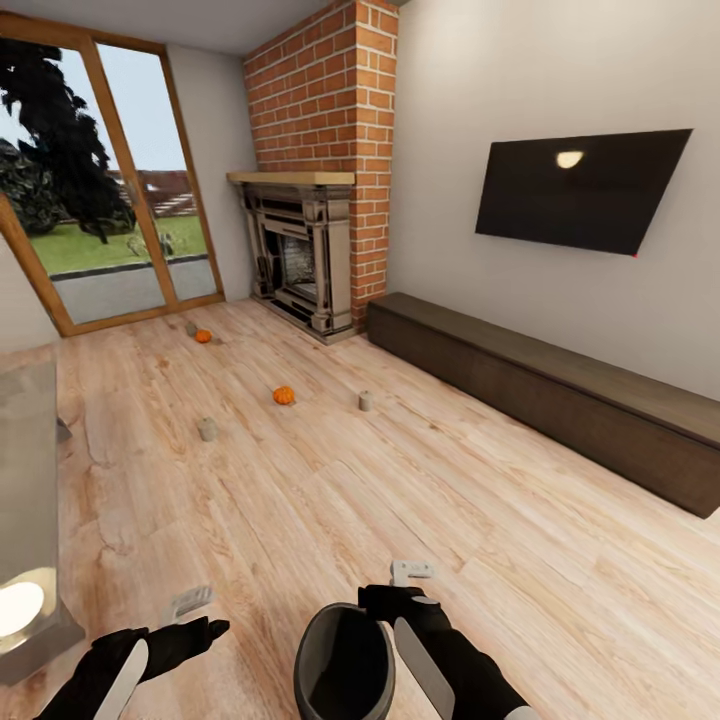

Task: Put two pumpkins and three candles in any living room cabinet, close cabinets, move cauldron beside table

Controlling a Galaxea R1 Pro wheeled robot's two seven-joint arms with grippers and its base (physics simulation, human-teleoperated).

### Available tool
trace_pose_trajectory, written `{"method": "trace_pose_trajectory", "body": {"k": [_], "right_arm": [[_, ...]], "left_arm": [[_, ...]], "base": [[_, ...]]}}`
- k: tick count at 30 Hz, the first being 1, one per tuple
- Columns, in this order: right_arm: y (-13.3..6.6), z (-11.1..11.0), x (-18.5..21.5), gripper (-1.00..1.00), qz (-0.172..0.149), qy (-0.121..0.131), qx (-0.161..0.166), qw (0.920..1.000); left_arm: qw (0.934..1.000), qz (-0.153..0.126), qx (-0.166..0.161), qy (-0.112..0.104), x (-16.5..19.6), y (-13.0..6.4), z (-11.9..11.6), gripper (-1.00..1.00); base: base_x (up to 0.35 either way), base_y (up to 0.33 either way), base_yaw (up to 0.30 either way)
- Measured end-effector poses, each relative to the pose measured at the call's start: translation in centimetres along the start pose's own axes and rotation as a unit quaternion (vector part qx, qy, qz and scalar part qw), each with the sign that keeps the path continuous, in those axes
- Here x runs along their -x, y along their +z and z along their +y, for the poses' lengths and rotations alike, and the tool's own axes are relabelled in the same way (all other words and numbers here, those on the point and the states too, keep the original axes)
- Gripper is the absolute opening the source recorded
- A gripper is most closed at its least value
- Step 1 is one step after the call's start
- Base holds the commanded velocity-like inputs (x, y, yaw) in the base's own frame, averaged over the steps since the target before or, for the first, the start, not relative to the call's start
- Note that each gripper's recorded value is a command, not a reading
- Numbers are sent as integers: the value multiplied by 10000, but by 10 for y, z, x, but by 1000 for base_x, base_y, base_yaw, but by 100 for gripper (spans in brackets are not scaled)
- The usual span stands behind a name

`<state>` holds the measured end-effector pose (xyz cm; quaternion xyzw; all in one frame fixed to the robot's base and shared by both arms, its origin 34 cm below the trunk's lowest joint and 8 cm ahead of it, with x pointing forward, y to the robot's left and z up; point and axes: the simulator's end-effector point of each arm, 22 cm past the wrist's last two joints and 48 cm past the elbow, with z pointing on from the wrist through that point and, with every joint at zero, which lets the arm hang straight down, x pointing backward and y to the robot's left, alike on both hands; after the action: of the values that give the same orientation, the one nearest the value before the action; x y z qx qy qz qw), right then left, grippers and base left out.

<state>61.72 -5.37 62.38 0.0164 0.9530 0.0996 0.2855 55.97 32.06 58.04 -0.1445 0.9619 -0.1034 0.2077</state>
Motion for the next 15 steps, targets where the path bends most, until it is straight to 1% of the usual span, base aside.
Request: {"method": "trace_pose_trajectory", "body": {"k": [4,6,9,12,15], "right_arm": [[0,0,0,100,-3,-24,-13,10000],[0,-1,1,100,-13,-42,-26,10000],[-1,-2,2,100,-26,-56,-40,10000],[-1,-2,2,100,-36,-61,-48,10000],[-1,-3,0,100,-8,-66,-70,10000]], "left_arm": [[10000,2,-8,6,0,0,-1,100],[10000,-49,-7,22,2,0,-1,100],[9998,-199,-7,53,7,0,-1,100],[9998,-164,13,63,0,4,0,100],[9999,-118,-10,70,-7,8,-5,100]], "base": [[0,-197,22],[0,-109,129],[0,-39,126],[0,-12,43],[0,-3,11]]}}
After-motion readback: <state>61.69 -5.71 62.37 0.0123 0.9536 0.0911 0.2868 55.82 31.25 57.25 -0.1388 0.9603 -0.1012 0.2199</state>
